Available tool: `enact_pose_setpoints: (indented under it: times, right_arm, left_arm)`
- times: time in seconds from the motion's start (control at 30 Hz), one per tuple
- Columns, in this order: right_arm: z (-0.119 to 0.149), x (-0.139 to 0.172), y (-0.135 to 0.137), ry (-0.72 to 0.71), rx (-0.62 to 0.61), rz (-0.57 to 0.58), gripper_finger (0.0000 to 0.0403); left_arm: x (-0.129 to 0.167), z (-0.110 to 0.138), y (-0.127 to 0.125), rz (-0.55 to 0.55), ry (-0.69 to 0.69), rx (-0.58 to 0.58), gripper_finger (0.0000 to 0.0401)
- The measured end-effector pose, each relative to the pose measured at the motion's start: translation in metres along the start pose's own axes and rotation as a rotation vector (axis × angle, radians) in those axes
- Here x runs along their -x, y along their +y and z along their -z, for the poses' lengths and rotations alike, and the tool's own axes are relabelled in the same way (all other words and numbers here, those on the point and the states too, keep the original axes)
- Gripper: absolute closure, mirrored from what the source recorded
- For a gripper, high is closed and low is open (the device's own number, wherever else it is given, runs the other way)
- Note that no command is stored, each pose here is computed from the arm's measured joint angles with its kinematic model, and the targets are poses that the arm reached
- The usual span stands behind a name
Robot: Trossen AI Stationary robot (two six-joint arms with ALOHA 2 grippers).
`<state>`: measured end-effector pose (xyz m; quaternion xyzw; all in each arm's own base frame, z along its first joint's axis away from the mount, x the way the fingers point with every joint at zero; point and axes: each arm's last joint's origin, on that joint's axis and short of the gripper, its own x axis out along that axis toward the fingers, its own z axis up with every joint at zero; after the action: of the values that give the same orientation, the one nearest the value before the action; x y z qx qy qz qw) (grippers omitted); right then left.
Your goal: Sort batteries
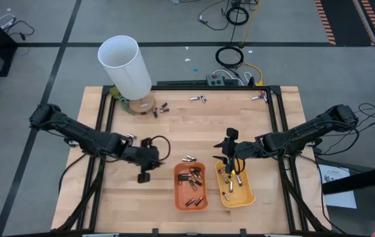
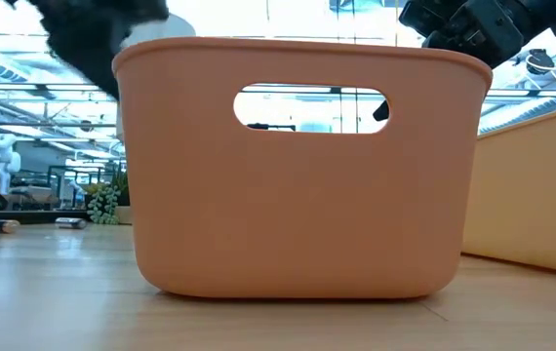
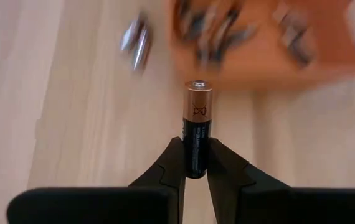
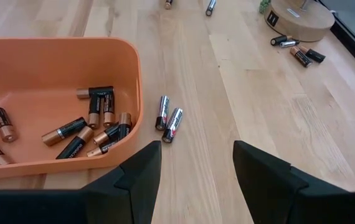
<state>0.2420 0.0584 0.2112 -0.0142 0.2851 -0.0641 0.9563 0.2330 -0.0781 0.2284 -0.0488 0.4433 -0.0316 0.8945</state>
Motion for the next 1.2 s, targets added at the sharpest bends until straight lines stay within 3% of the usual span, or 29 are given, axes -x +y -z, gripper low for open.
enact_pose_setpoints:
  times: [0.2,0.5,0.83,1.2]
  right_arm:
    - [0.000,0.000,0.000,0.001,-0.019,0.000,0.0211]
    - [0.000,0.000,0.000,0.001,-0.051,0.000,0.0211]
    - [0.000,0.000,0.000,0.000,-0.053,-0.001,0.0211]
    - [0.000,0.000,0.000,-0.002,-0.053,0.003,0.0211]
  left_arm:
    - [-0.008,-0.021,-0.006,0.051,-0.216,-0.089,0.0353]
    - [-0.047,-0.035,-0.013,0.070,-0.340,-0.137,0.0353]
    - [-0.110,-0.030,-0.007,0.136,-0.207,-0.099,0.0353]
    - [-0.124,-0.047,-0.005,0.195,-0.168,-0.156,0.0340]
